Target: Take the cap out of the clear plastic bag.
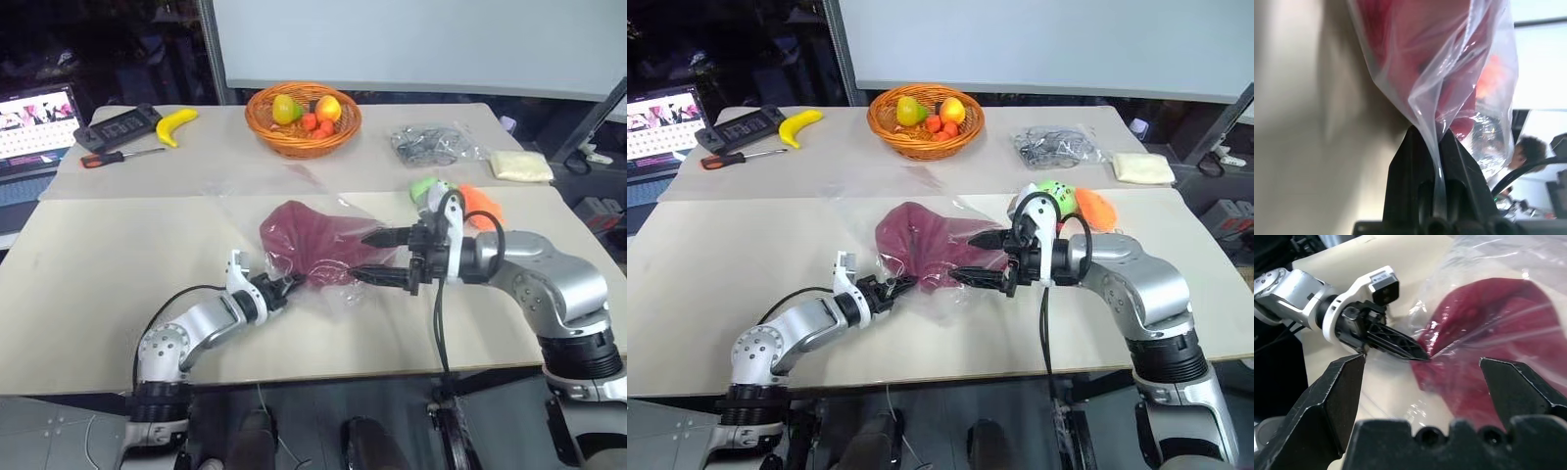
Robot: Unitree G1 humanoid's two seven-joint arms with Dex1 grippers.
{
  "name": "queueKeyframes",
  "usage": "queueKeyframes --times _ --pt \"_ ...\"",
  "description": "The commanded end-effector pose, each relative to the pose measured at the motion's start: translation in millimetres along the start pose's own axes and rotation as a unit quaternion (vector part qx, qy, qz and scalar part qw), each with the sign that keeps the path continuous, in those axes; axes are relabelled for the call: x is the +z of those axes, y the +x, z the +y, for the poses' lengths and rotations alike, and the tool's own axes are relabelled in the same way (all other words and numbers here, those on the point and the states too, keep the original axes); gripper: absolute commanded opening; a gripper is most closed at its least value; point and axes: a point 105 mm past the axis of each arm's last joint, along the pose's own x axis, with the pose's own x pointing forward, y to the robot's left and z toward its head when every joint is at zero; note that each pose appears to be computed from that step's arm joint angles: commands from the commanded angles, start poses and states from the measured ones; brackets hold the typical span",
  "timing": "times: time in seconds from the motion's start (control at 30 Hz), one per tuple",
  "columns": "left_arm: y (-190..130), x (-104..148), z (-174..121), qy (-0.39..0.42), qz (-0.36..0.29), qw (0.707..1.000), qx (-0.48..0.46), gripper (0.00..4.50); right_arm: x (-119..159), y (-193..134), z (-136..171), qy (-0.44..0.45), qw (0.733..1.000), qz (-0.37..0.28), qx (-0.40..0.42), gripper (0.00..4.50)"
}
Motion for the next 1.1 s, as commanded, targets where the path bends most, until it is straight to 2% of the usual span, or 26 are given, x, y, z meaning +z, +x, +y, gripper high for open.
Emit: queueKeyframes --times 0.03,0.1,0.17,0.23,0.37,0.47,0.57,0.6,0.73,0.87,0.97,1.1 --pt "-20 18 48 0.078 0.031 0.992 0.095 0.02 13 -5 4 -0.028 0.999 -0.021 0.001 4.50" --pt "-29 28 60 0.126 0.050 0.984 0.120 0.02 13 -4 4 -0.027 0.999 -0.021 0.001 4.50" --pt "-42 58 78 0.208 0.050 0.963 0.162 0.02 14 -3 6 -0.027 0.999 -0.023 0.004 4.50" --pt "-56 92 92 0.307 0.050 0.930 0.198 0.02 13 -2 6 -0.026 0.999 -0.024 0.004 4.50" --pt "-64 131 99 0.413 0.058 0.882 0.221 0.02 13 -1 7 -0.025 0.999 -0.025 0.004 4.50" --pt "-69 164 98 0.503 0.047 0.820 0.269 0.02 12 1 10 -0.022 0.999 -0.027 0.007 4.50" --pt "-71 181 96 0.582 0.055 0.752 0.303 0.02 11 3 13 -0.019 0.999 -0.029 0.012 4.50" --pt "-71 184 95 0.595 0.053 0.740 0.309 0.02 11 4 14 -0.018 0.999 -0.029 0.013 4.50" --pt "-65 186 92 0.599 0.043 0.740 0.302 0.02 11 5 15 -0.017 0.999 -0.029 0.014 4.50" --pt "-60 178 91 0.597 0.051 0.753 0.272 1.15 11 6 14 -0.016 0.999 -0.029 0.013 4.50" --pt "-64 184 90 0.587 0.027 0.759 0.281 2.24 10 8 14 -0.016 0.999 -0.029 0.016 4.50" --pt "-75 199 72 0.582 -0.024 0.768 0.265 3.69 8 10 13 -0.016 0.999 -0.024 0.017 4.50"
